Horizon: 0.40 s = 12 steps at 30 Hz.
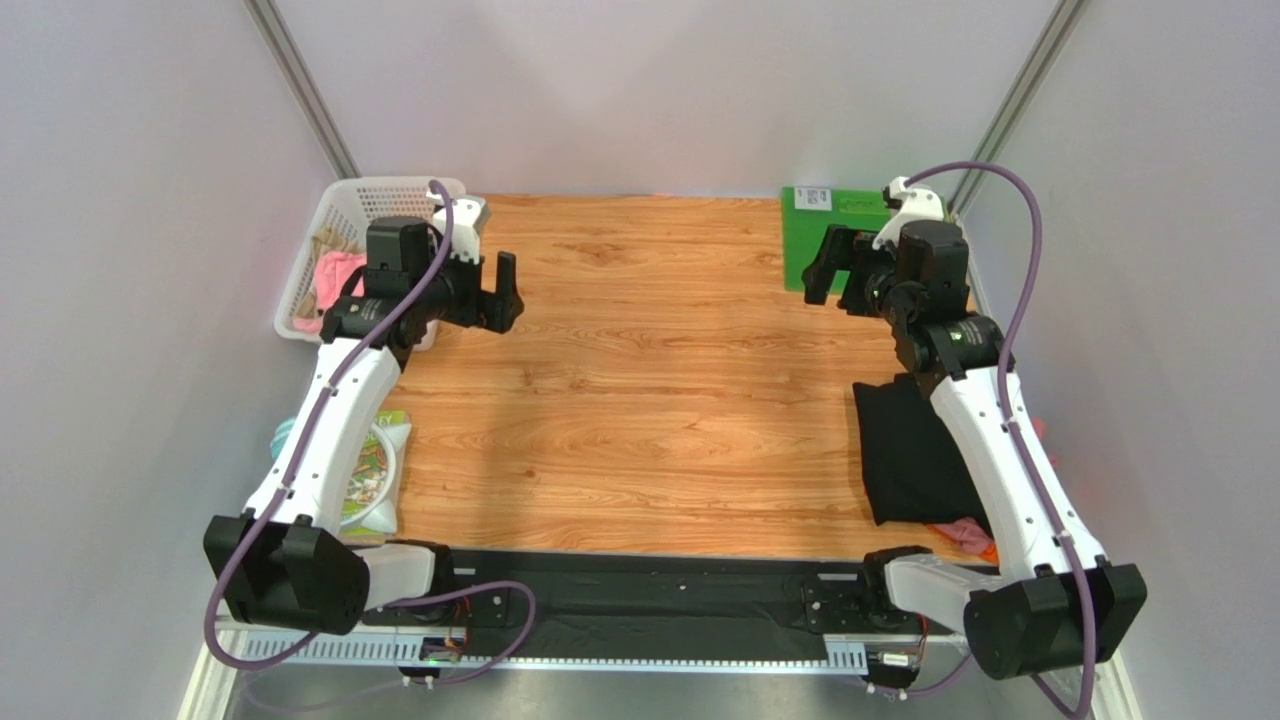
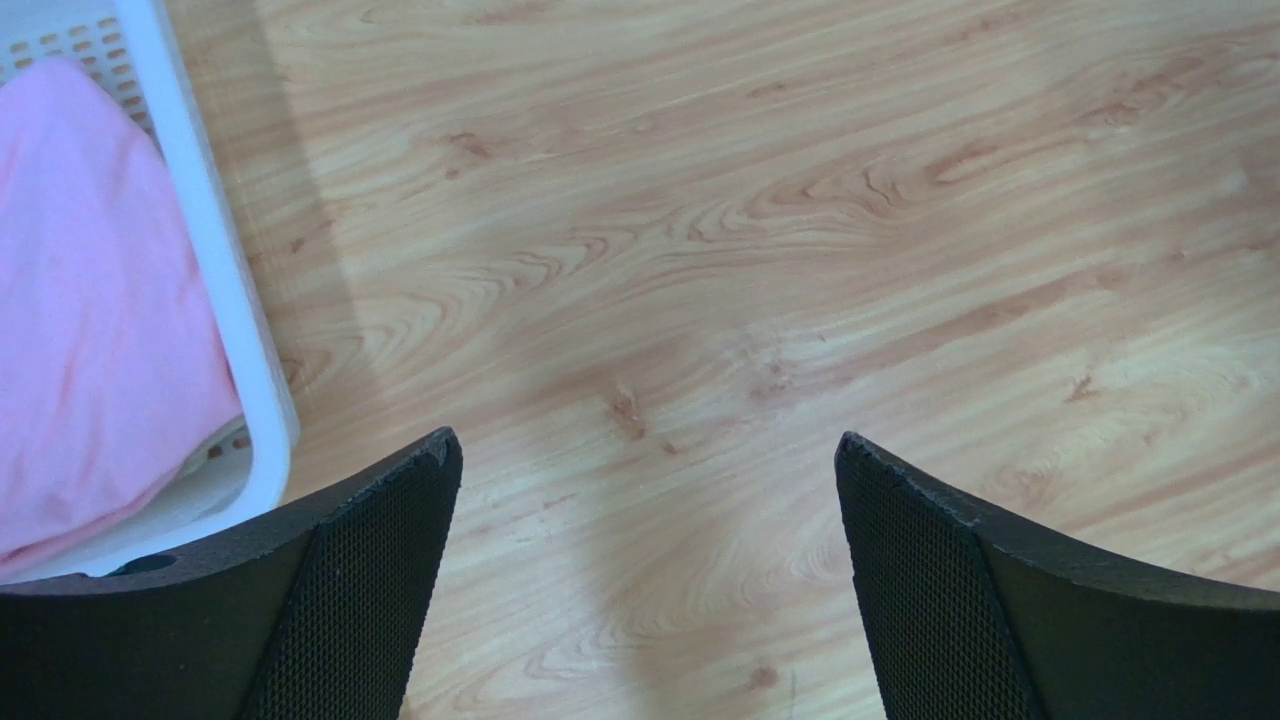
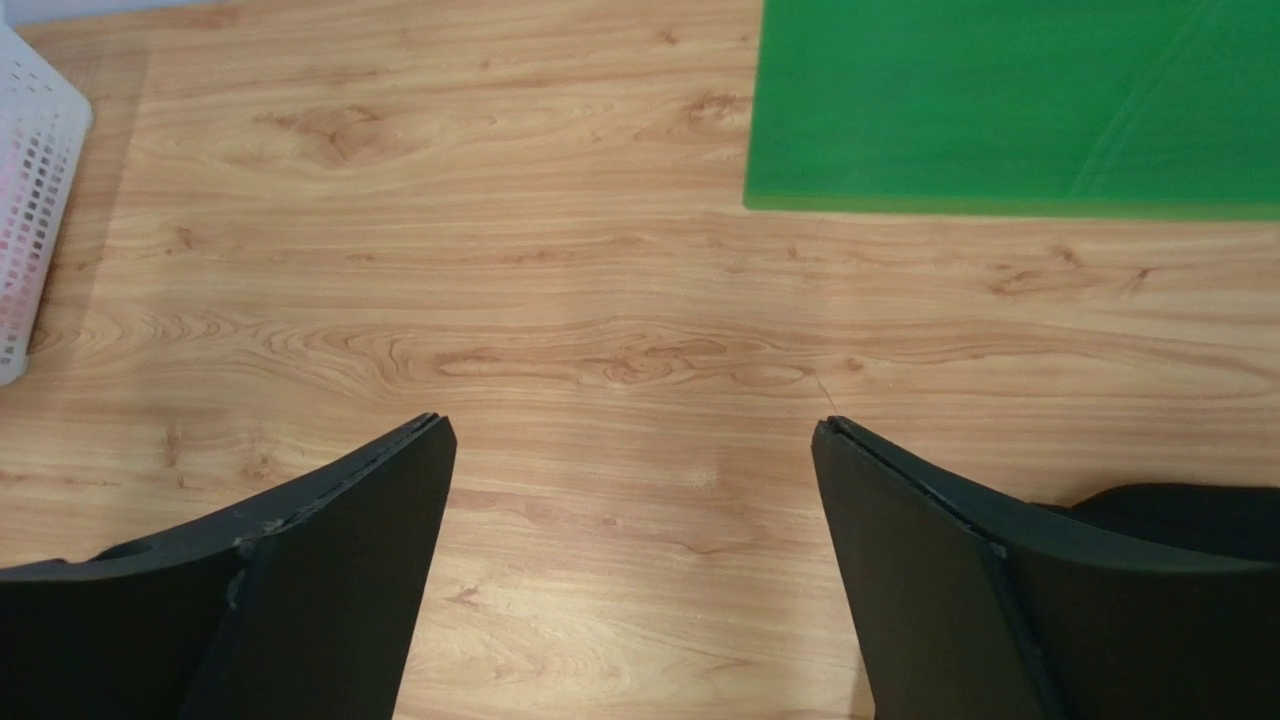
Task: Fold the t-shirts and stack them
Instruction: Put the neatly folded tshirt into the corner of the board with the right arm
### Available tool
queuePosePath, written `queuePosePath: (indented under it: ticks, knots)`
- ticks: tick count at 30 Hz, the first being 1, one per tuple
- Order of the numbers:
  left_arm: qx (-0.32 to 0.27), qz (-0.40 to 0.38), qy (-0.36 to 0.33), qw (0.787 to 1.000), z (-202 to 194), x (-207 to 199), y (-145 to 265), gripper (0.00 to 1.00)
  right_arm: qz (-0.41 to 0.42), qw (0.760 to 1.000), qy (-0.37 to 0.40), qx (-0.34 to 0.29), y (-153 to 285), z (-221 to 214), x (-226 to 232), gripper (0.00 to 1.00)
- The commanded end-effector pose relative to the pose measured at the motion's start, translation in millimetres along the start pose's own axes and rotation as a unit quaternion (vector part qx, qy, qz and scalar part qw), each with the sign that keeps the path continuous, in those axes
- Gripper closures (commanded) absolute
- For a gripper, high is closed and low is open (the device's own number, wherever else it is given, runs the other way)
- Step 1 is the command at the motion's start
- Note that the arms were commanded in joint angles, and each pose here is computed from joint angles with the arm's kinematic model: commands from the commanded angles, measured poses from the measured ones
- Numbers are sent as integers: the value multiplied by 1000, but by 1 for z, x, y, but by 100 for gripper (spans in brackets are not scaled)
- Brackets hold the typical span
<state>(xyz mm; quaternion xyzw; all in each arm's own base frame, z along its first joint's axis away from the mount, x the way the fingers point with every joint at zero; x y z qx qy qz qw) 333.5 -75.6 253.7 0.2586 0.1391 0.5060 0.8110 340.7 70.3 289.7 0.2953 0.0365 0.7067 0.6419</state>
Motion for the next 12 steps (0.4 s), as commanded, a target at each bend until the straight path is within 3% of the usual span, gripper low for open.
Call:
queuePosePath:
  ticks: [1,12]
  knots:
    - [-37,35,-3,999,20,18,-13,0,-9,999,25,-37,-8,17,-2,0]
    - [-29,56,6,998,4,33,-26,0,-13,999,22,-26,-17,14,-4,0]
Point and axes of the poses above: each gripper's point midway between its finger pads, its own y axis back along the fingers, its own x axis along the line the jaws close on, z = x × y, the point moved 2 cm from there along y, back along the fingers, and after that the axes turned 9 degrees about -y, right-handed, at the moved point
